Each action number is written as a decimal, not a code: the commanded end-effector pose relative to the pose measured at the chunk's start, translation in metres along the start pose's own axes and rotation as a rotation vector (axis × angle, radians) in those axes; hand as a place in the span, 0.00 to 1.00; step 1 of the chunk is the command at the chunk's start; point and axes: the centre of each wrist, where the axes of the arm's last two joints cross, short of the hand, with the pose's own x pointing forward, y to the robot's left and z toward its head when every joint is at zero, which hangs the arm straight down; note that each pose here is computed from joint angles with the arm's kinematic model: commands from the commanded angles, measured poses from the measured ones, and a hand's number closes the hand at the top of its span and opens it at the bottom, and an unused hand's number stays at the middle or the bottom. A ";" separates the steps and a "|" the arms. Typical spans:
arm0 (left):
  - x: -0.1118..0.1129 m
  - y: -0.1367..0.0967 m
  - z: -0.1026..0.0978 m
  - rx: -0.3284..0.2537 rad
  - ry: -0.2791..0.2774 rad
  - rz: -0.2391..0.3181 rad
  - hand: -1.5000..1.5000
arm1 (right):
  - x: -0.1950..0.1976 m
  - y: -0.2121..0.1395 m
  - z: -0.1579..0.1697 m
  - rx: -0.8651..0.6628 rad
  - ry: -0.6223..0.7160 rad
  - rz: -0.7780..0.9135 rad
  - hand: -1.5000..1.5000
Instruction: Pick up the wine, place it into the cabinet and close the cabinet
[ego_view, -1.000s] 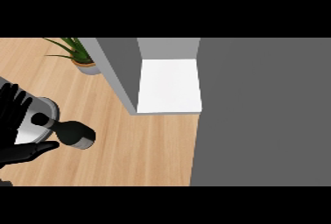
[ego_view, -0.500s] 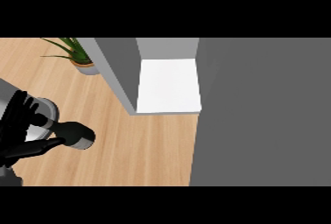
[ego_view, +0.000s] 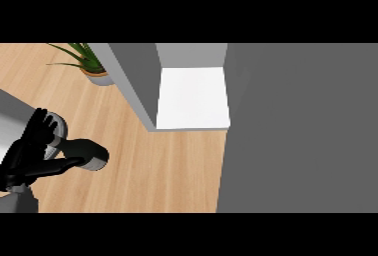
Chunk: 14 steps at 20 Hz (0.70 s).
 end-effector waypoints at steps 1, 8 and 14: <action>-0.015 0.007 -0.001 -0.026 0.021 0.026 0.00 | 0.046 0.000 0.041 -0.002 -0.103 -0.014 0.00; -0.048 -0.014 0.002 -0.062 0.051 0.036 0.00 | 0.042 -0.002 0.033 0.015 -0.096 -0.018 0.00; -0.079 0.000 0.021 -0.048 0.046 0.038 0.00 | 0.052 0.003 0.045 0.017 -0.096 -0.018 0.00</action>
